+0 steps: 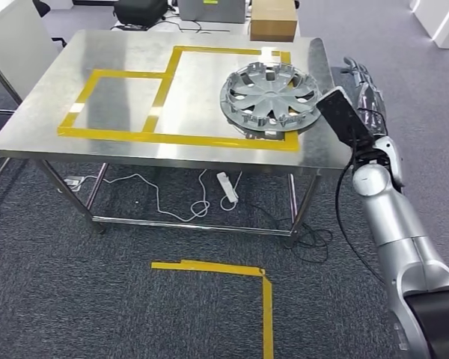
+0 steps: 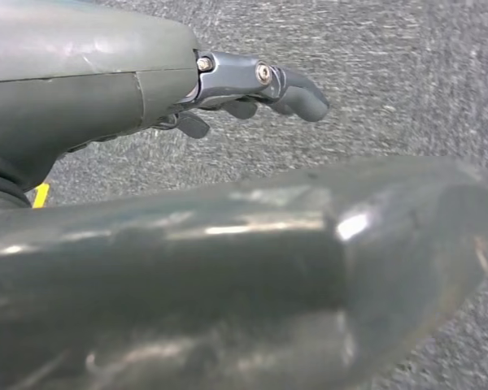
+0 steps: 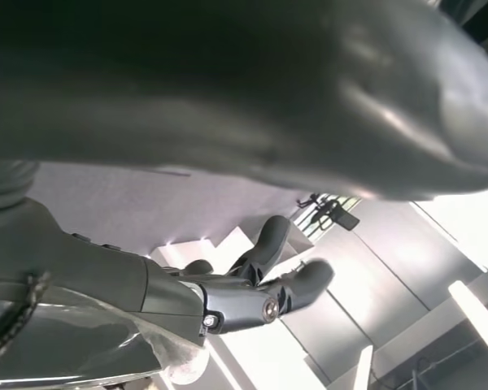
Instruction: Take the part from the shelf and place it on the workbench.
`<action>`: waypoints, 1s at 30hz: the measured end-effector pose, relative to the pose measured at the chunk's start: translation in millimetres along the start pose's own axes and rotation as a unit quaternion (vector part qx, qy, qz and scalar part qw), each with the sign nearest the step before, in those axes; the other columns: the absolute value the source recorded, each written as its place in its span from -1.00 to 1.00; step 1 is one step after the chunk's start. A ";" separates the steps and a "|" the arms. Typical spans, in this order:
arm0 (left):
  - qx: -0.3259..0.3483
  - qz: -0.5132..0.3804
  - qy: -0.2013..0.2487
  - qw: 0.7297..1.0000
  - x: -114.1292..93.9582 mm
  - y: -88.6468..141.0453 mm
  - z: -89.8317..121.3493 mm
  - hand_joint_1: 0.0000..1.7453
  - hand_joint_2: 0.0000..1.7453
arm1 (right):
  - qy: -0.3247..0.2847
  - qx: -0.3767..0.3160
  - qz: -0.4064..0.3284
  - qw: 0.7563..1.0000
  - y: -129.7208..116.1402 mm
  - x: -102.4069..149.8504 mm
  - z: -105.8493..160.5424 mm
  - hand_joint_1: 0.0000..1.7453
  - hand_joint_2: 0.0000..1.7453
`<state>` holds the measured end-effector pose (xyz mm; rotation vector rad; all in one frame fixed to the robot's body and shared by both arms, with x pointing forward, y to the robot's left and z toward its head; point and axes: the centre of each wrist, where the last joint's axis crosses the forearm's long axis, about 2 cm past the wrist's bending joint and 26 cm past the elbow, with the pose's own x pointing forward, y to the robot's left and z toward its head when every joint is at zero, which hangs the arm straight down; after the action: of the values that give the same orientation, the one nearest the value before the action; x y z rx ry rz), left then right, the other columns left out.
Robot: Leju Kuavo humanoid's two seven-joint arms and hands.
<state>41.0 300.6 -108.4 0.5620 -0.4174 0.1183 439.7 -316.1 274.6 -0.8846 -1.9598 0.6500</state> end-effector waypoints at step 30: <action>0.013 0.027 0.013 0.999 -3.4 4.1 -1.2 -1.00 -1.00 | 0.061 -0.014 -0.042 0.997 -5.6 -18.5 6.4 -1.00 -1.00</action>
<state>37.4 304.7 -108.8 0.5750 -0.4054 0.1823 439.2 -334.7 266.3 -0.8341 -1.8905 0.5091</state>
